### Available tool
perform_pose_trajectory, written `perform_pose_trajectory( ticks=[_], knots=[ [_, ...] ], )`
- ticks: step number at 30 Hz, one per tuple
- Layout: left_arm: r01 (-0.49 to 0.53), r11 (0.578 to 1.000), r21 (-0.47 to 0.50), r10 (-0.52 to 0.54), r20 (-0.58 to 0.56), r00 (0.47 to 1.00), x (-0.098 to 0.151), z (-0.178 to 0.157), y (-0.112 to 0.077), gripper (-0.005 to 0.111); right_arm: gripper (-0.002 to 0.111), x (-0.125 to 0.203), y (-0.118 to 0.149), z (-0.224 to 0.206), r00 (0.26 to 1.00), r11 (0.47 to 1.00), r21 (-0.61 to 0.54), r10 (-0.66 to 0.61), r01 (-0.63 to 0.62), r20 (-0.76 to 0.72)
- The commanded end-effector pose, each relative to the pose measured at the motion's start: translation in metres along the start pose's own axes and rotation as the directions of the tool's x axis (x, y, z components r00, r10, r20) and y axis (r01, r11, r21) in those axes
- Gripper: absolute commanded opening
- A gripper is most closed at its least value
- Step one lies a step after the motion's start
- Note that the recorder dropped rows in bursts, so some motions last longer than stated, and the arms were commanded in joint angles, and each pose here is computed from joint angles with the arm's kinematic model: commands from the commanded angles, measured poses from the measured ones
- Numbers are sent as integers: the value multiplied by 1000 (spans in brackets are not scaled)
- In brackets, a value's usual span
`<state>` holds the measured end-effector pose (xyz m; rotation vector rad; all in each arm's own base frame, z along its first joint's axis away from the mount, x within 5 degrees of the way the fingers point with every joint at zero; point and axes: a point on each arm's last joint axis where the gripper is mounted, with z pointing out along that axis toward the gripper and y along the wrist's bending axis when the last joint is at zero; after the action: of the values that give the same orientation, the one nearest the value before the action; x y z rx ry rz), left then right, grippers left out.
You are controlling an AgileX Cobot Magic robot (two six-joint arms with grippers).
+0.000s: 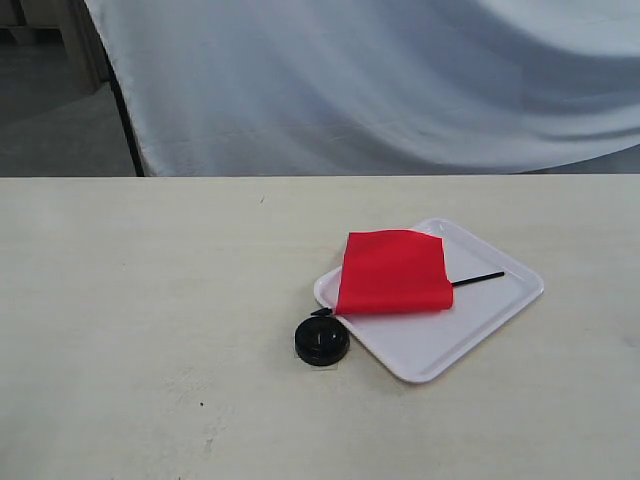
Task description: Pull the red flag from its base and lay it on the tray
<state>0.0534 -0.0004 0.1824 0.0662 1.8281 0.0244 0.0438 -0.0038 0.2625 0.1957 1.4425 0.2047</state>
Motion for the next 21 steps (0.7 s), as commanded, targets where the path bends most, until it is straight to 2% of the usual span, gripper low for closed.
perform_pose_trajectory(
  ticks=[1, 5, 8, 13, 18, 21],
  knots=[
    [4, 1000, -1, -4, 3, 1000, 0, 0, 0, 0, 0, 23, 1, 4, 999, 997, -83, 8, -5, 33],
    [4, 1000, -1, -4, 3, 1000, 0, 0, 0, 0, 0, 45, -1, 6, 1000, 993, -111, -23, 24, 13],
    [4, 1000, -1, -4, 3, 1000, 0, 0, 0, 0, 0, 54, -9, 6, 996, 999, -34, -37, 34, -84],
    [4, 1000, -1, -4, 3, 1000, 0, 0, 0, 0, 0, 56, -9, 6, 992, 997, -36, -76, 72, -105],
    [4, 1000, -1, -4, 3, 1000, 0, 0, 0, 0, 0, 59, -7, 6, 989, 998, -53, -48, 41, -137],
    [4, 1000, -1, -4, 3, 1000, 0, 0, 0, 0, 0, 60, -7, 5, 980, 989, -70, -139, 130, -142]
  ],
)
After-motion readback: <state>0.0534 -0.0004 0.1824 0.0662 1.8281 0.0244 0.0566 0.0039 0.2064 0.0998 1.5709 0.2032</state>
